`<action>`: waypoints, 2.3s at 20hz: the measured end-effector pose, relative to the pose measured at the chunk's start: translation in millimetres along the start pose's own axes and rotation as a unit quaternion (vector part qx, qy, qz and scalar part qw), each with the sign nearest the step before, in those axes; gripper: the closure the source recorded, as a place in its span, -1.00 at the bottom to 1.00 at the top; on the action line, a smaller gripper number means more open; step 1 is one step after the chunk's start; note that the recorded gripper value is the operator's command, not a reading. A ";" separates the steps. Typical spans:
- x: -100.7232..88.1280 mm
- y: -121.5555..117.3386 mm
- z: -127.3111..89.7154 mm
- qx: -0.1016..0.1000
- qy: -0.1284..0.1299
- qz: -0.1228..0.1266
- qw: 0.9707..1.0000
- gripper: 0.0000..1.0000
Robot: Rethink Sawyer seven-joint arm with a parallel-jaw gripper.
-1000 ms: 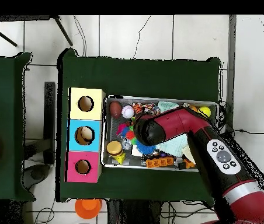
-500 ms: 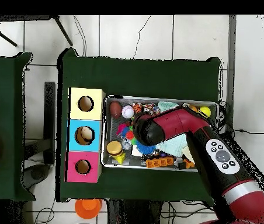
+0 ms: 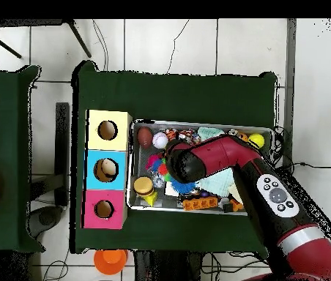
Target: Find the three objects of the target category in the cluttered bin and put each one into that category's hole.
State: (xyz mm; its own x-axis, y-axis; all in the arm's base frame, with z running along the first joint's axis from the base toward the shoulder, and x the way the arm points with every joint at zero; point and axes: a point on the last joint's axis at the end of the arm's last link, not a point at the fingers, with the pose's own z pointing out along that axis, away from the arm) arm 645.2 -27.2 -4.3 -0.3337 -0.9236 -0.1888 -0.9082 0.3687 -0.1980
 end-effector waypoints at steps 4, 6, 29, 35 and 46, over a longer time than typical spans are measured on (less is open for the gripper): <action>-0.8 6.2 6.7 -0.006 -0.004 0.002 1.000 -1.00; -0.1 6.9 8.2 -0.006 -0.003 0.000 1.000 -1.00; 11.2 -4.1 26.3 0.023 0.013 -0.041 0.999 -1.00; 15.8 1.4 37.9 0.014 0.006 -0.029 0.999 -1.00; 24.1 7.1 52.3 0.003 -0.001 -0.012 1.000 1.00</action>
State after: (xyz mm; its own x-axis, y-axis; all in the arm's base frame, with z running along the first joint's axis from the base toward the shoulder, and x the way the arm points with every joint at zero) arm 643.9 -41.4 -60.5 -0.3113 -0.9320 -0.1857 -0.9143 0.3470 -0.2089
